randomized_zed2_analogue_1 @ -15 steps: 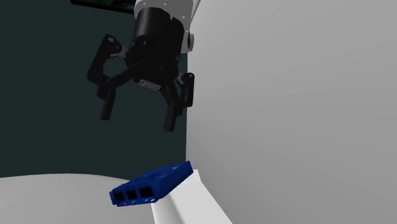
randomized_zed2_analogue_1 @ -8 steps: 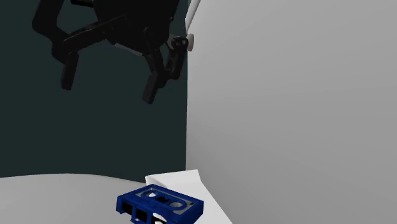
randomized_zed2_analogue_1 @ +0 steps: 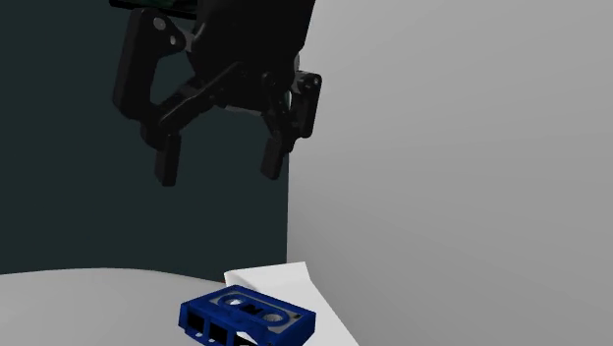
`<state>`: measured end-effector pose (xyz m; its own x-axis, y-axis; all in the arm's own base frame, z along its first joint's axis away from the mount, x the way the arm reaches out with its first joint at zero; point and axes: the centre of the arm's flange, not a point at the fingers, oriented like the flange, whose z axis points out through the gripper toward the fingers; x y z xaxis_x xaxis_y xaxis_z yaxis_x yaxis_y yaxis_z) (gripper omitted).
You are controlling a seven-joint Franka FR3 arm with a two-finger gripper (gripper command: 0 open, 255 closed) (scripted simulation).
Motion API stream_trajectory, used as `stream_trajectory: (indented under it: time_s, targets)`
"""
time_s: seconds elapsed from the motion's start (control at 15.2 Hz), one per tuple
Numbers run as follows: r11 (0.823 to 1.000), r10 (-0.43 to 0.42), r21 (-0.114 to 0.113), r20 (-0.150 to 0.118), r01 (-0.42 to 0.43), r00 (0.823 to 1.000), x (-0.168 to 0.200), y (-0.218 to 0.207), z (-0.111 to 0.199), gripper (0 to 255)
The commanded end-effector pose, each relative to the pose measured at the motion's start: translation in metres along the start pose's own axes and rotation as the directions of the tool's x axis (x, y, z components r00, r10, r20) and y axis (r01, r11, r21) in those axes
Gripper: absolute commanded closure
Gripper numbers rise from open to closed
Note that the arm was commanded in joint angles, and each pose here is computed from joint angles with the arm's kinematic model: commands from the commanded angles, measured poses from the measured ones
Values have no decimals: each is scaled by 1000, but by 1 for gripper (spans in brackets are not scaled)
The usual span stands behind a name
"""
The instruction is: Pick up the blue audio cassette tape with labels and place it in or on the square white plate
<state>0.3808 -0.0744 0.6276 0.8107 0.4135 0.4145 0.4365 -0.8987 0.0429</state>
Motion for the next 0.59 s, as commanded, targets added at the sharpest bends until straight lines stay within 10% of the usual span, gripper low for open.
stream_trajectory:
  time_s: [0.0, 0.26, 0.33, 0.53]
  targets:
    - [979, 166, 135, -115, -150, 979, -22, 26, 3, 0]
    - [979, 166, 135, -115, -150, 979, -22, 26, 3, 0]
    - [979, 166, 135, -115, -151, 979, -22, 27, 4, 255]
    - [979, 167, 135, -115, -151, 979, -20, 29, 5, 255]
